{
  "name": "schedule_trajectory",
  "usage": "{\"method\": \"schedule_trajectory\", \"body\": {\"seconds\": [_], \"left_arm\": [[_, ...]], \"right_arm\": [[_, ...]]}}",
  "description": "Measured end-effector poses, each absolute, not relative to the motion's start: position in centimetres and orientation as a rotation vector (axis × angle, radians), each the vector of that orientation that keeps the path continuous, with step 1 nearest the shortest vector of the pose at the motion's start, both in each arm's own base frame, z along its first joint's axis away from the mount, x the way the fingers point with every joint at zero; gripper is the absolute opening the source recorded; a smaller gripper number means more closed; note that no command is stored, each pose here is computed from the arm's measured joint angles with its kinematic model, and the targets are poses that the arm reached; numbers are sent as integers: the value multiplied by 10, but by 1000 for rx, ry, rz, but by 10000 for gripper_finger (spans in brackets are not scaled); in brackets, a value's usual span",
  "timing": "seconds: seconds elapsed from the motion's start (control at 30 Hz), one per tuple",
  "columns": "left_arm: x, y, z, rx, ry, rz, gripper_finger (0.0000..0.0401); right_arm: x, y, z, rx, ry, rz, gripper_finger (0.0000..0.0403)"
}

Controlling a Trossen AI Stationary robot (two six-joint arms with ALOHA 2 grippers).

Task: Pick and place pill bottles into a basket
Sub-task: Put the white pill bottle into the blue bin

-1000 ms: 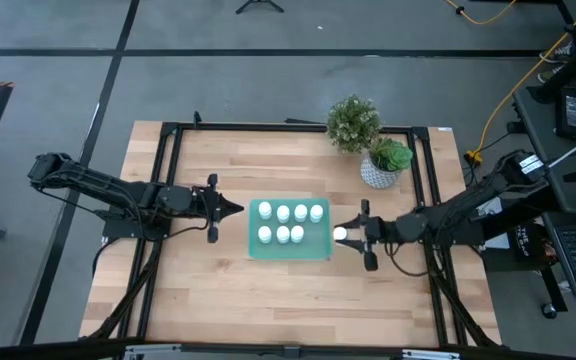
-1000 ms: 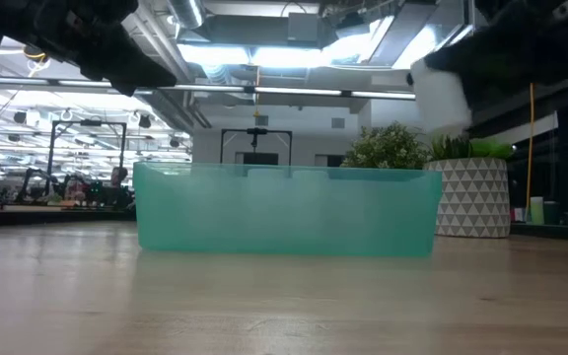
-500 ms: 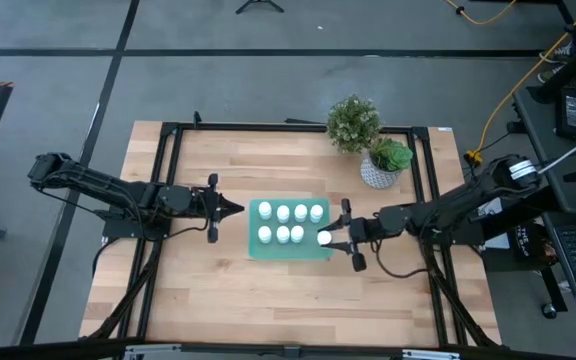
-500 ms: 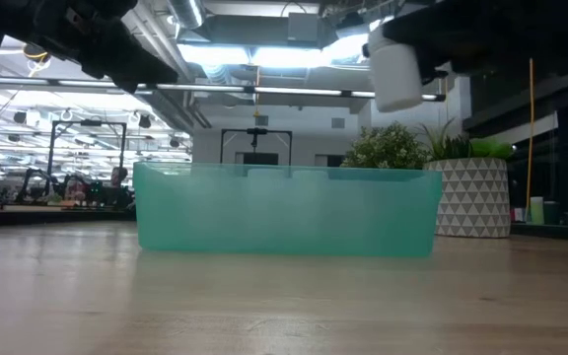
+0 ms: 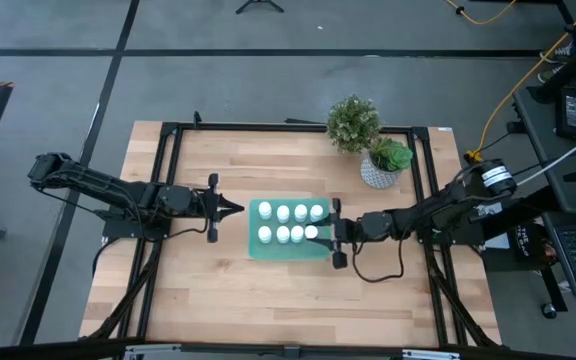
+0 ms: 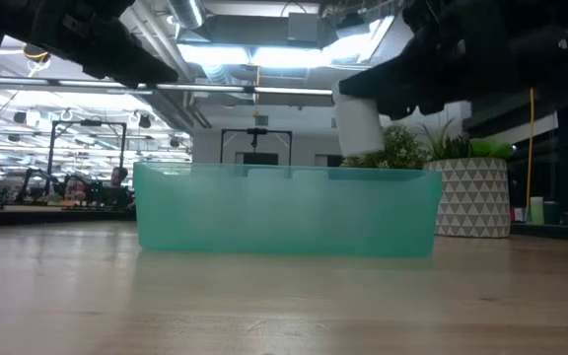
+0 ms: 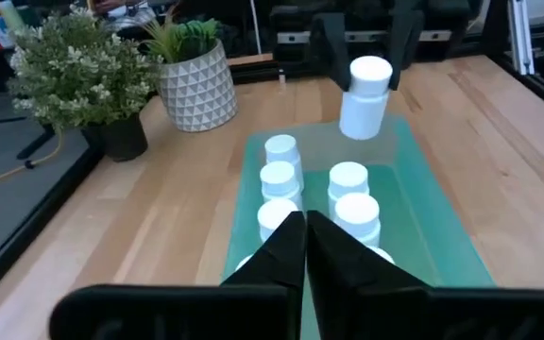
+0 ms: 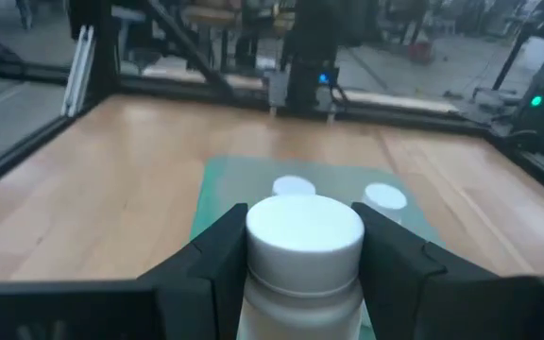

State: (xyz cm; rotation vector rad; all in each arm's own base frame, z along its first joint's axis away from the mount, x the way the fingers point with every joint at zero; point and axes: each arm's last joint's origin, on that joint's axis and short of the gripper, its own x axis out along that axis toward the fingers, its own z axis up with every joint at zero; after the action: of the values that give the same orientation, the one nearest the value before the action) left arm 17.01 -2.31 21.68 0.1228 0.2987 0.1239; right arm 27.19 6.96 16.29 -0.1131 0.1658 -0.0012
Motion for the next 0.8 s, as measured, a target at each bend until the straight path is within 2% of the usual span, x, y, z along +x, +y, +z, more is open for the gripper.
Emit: {"method": "schedule_trajectory", "body": {"seconds": [0.8], "left_arm": [[170,-23,217,63,295,133,4]], "right_arm": [[275,64,112,-69,200,-97,158]]}}
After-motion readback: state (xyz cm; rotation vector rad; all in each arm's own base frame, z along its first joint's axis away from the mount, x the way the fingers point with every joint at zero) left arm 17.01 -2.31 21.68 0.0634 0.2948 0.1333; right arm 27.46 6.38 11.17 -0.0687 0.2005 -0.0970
